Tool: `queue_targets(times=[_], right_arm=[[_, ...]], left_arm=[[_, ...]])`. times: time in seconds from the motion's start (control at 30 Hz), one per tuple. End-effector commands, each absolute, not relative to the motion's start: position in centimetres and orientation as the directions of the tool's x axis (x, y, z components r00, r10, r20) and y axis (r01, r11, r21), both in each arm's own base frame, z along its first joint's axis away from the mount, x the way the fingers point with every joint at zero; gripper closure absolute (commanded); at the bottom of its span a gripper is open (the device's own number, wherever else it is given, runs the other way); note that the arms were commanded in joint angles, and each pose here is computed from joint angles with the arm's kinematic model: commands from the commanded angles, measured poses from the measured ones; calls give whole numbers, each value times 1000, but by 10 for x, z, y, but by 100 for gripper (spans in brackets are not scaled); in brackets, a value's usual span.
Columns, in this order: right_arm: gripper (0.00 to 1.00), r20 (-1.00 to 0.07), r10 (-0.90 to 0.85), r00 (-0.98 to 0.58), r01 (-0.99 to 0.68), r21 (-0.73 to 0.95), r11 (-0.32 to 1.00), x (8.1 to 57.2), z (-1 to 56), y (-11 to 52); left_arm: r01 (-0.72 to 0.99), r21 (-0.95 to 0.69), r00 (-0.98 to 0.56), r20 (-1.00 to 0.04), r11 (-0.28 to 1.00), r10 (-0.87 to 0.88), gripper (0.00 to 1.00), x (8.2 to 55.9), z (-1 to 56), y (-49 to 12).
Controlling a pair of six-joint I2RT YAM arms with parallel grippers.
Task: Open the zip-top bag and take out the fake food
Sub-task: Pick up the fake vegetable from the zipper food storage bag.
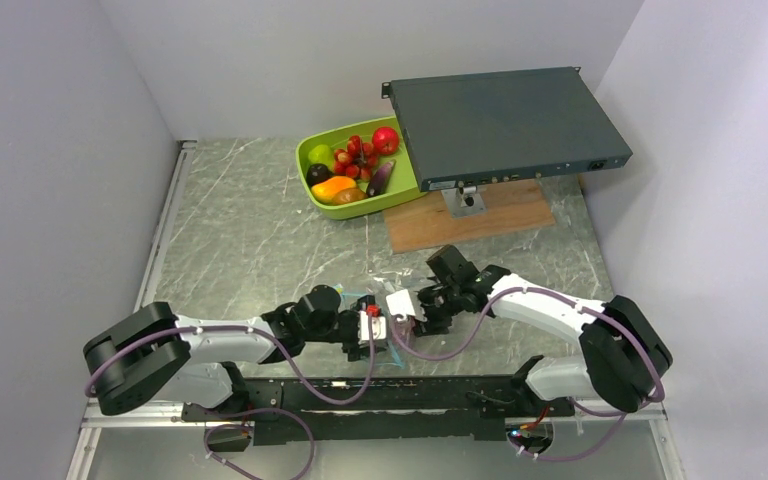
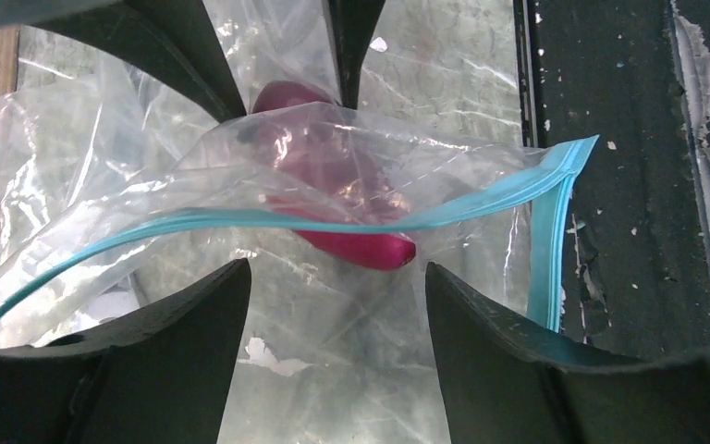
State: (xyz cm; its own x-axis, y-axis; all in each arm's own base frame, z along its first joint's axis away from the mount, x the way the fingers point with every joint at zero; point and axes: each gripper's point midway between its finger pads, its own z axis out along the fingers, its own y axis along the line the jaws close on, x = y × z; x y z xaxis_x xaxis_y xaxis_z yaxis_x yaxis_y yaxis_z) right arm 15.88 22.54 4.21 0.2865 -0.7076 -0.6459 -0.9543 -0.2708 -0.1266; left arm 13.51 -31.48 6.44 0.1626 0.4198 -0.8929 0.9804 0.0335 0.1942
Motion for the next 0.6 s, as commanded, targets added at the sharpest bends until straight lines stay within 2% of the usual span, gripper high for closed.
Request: queue_targets(times=[0.0, 0.1, 0.23, 0.43, 0.57], right_arm=[[53, -637, -729, 249, -968, -170, -182, 177, 41, 235], [64, -643, -729, 235, -972, -175, -159, 180, 43, 238], [72, -650, -729, 217, -976, -167, -142, 182, 45, 240], [79, -676, -707, 208, -976, -99, -193, 166, 48, 244], [79, -678, -703, 215, -974, -92, -208, 163, 49, 244]], left_arm=[[980, 192, 162, -913, 45, 374, 26, 139, 73, -328], [978, 201, 169, -912, 49, 373, 25, 142, 70, -330], [973, 218, 178, -911, 69, 373, 25, 146, 72, -329], [950, 259, 175, -904, 174, 389, 25, 167, 75, -326], [923, 292, 170, -892, 248, 418, 27, 182, 73, -319]])
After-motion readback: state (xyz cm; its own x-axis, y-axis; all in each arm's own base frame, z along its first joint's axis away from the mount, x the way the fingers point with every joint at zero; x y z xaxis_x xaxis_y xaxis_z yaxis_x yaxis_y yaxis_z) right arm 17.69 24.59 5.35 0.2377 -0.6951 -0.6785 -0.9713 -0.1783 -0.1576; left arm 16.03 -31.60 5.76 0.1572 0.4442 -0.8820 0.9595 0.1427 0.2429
